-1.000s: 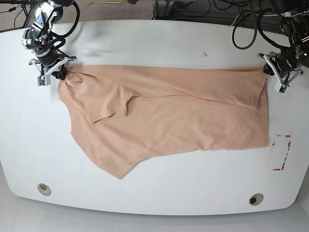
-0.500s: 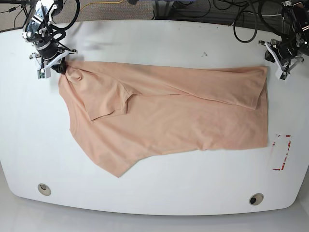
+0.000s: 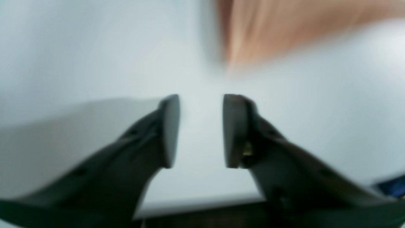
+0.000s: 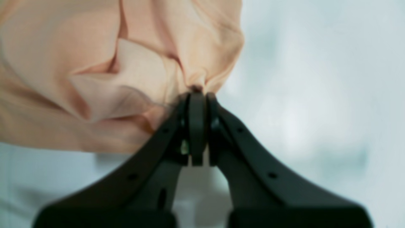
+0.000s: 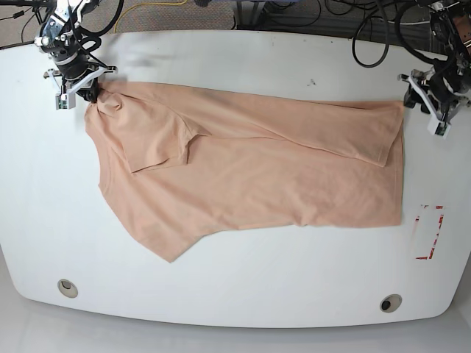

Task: Layout the t-shirt on the table in an organized manner, then fold the t-shirt properly
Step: 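Pull the shirt taut with both grippers, dragging it away from the table edge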

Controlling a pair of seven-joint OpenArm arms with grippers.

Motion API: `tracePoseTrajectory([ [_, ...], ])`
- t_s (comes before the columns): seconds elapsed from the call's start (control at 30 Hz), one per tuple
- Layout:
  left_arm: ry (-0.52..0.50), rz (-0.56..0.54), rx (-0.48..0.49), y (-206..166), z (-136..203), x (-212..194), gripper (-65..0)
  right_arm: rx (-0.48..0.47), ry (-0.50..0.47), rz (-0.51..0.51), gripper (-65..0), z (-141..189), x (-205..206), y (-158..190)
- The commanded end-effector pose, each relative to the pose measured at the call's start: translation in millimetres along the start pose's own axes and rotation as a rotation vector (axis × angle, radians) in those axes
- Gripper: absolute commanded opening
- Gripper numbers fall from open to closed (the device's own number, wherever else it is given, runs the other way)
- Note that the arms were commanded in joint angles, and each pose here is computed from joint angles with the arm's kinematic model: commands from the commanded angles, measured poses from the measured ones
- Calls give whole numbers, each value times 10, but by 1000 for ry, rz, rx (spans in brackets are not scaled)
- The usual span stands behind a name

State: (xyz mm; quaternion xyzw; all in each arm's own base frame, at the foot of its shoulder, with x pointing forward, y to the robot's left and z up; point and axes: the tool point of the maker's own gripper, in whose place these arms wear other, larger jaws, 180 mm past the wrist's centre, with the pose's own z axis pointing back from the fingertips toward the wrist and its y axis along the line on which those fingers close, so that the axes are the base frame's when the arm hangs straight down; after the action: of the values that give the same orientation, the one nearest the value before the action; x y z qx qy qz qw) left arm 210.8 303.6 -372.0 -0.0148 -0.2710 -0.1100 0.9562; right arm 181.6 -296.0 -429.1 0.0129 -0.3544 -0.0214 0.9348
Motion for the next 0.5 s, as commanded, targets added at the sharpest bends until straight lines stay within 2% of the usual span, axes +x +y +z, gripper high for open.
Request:
tracePoseTrajectory([
  [0.0,-21,-21,48,134,142,161,-286,-15,73,28,-644,15,-137,-33],
  [0.2,-78,9,49,151,83,416,-276,-15,70,27,-644,12,-128,-32],
  [0.47,0,27,12,137,-231,368,-276,-14,58,26,-644,-11,-72,-29],
])
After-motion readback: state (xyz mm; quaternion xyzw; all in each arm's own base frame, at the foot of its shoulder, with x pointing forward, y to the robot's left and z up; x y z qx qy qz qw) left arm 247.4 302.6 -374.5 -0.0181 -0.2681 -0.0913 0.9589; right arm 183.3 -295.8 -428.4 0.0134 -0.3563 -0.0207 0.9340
